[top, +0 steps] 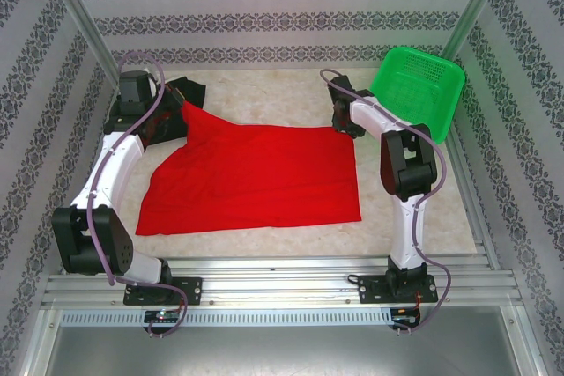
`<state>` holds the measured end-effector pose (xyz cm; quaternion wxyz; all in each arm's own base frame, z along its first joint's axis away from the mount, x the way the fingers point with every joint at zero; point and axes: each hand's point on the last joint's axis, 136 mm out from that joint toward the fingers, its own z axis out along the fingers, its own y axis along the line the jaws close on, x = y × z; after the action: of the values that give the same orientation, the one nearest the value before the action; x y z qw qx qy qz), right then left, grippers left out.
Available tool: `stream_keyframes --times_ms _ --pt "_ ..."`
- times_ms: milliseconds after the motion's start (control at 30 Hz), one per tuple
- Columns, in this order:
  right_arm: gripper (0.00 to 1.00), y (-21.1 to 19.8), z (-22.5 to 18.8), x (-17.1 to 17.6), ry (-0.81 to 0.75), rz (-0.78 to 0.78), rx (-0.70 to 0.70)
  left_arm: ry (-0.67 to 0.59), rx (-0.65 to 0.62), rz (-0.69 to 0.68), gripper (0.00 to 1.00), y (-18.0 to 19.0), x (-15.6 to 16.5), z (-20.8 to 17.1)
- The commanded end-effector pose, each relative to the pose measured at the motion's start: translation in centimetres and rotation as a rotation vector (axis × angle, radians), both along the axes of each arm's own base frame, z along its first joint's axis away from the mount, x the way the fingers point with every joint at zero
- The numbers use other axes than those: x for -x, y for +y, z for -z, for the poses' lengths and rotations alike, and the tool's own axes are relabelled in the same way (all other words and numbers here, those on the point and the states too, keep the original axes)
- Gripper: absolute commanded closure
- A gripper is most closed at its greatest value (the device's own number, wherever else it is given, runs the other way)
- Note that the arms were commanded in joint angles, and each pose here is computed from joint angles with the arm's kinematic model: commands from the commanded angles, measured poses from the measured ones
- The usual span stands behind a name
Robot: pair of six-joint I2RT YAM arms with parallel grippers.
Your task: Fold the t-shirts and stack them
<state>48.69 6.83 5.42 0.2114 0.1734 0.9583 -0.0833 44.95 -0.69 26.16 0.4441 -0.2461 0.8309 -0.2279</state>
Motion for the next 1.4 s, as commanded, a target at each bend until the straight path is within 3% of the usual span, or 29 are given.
stream_keyframes --times_ms 0,200,700,1367 --pt "0.57 -0.2 0.0 -0.2 -0.002 0.049 0.017 -0.047 -0.009 0.013 1.0 0.2 0.3 -1.4" --pt "0.48 0.0 0.8 -0.2 0.005 0.11 0.031 -0.04 -0.013 0.015 1.0 0.1 0.6 -1.2" --pt "0.55 -0.8 2.2 -0.6 -0.041 0.331 0.027 -0.023 -0.023 0.019 1.0 0.2 1.7 -1.1" --pt "0.62 -0.2 2.7 0.2 0.174 0.217 0.158 -0.099 0.054 0.038 1.0 -1.2 3.0 -3.4"
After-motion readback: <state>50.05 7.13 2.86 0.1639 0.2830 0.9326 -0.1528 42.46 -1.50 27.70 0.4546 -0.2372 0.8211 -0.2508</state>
